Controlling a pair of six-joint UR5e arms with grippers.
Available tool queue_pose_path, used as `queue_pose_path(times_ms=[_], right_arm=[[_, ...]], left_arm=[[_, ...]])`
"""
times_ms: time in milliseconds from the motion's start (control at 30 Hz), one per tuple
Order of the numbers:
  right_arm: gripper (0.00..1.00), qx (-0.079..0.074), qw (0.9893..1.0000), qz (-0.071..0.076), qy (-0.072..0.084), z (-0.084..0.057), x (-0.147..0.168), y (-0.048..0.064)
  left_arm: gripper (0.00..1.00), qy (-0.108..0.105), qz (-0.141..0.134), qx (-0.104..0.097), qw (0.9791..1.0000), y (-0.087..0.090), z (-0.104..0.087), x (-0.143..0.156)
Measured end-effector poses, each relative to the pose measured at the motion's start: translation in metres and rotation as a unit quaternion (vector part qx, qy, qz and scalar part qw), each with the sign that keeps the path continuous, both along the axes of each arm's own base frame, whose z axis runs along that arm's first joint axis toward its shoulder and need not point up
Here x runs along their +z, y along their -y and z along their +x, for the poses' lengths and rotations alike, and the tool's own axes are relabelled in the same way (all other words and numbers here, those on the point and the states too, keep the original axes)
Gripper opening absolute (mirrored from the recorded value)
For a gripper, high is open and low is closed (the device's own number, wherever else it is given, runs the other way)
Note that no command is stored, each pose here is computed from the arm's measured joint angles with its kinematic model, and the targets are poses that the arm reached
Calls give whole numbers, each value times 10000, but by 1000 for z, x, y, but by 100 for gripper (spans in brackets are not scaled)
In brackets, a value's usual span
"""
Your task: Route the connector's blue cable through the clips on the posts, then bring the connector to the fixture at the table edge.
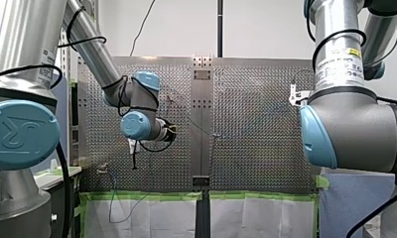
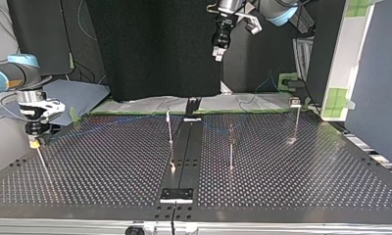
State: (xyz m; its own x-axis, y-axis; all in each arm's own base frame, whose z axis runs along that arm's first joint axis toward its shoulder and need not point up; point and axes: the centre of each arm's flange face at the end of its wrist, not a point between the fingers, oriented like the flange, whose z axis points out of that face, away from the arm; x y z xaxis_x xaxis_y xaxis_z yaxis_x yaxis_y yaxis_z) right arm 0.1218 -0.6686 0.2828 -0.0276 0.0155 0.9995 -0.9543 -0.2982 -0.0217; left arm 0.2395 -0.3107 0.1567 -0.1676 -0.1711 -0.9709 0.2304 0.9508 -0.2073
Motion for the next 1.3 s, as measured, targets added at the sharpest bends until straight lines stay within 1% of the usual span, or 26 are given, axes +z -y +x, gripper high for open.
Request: queue_pose_path(times_ms=[467, 800, 1067, 1300], right_arm=[[98, -163, 9999, 8, 11, -3, 0, 1], [98, -355, 9994, 24, 15, -7, 1, 1], [98, -553, 9985, 48, 16, -11, 1, 1], [98, -796, 9968, 59, 13, -16, 1, 2]], left_arm=[[98, 1, 0, 0, 10000, 0, 0, 0], [98, 2, -1, 0, 10000, 0, 0, 0], [98, -4, 4, 0, 10000, 0, 0, 0], [98, 0, 0, 1, 10000, 0, 0, 0]])
